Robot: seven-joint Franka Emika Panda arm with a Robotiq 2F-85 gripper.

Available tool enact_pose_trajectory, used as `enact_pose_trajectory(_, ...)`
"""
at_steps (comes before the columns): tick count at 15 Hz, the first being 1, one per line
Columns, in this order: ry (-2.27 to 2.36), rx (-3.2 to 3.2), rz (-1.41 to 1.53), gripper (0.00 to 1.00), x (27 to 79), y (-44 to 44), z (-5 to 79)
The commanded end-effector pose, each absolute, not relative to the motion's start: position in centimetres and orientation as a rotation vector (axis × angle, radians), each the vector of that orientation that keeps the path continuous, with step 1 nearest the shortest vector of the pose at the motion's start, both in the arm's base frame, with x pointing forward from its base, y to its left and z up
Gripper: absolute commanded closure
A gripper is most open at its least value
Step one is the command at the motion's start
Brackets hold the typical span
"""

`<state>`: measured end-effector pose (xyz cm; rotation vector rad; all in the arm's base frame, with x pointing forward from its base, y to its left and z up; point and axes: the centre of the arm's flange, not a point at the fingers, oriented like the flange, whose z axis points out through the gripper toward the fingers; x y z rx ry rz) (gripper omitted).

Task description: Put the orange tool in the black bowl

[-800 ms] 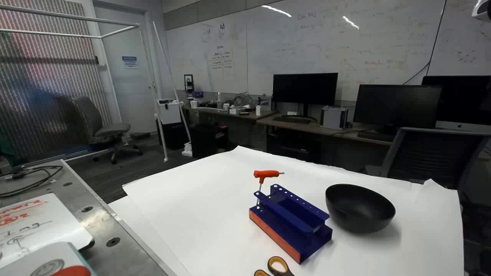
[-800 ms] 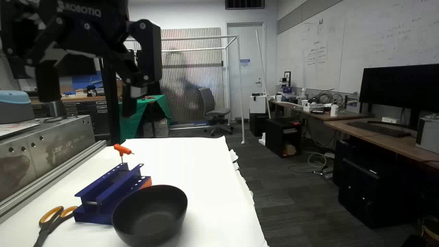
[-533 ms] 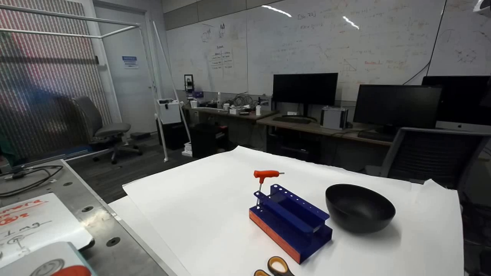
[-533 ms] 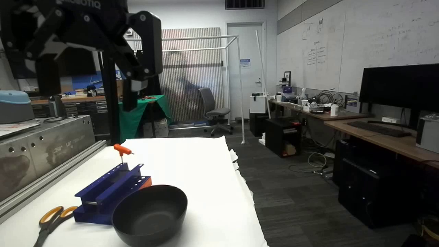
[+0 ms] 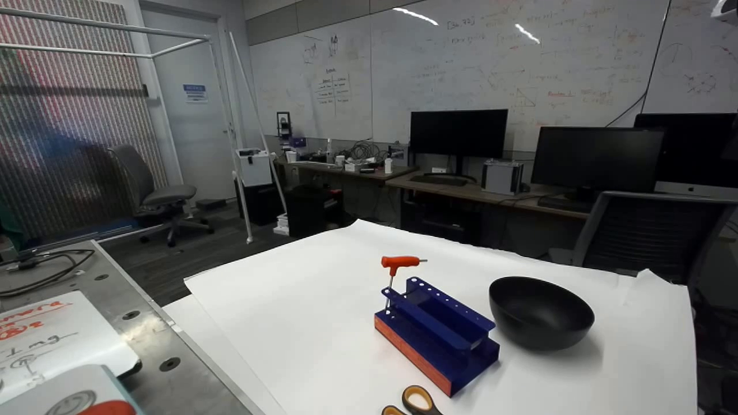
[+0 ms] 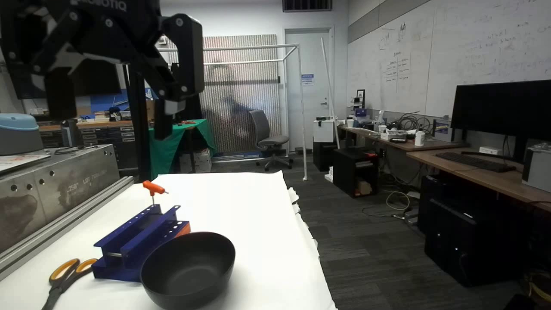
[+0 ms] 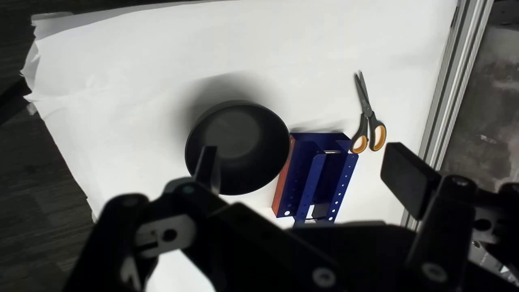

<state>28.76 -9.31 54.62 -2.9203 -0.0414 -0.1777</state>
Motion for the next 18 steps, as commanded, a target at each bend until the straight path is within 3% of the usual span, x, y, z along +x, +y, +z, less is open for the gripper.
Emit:
enact_pose_trajectory(1, -0.041, -2.920, -0.178, 0.00, 28.8, -9.3, 54.6)
enact_pose_trajectory(3, -0.041, -2.920, -0.178, 0.00, 28.8, -9.3, 54.6)
enact_pose_trajectory(9, -0.273, -3.040, -0.131, 0.00, 38.5, 0.5, 55.1)
enact_pose_trajectory(18, -0.561, -3.043, -0.275, 0.00, 52.5, 17.1, 48.0)
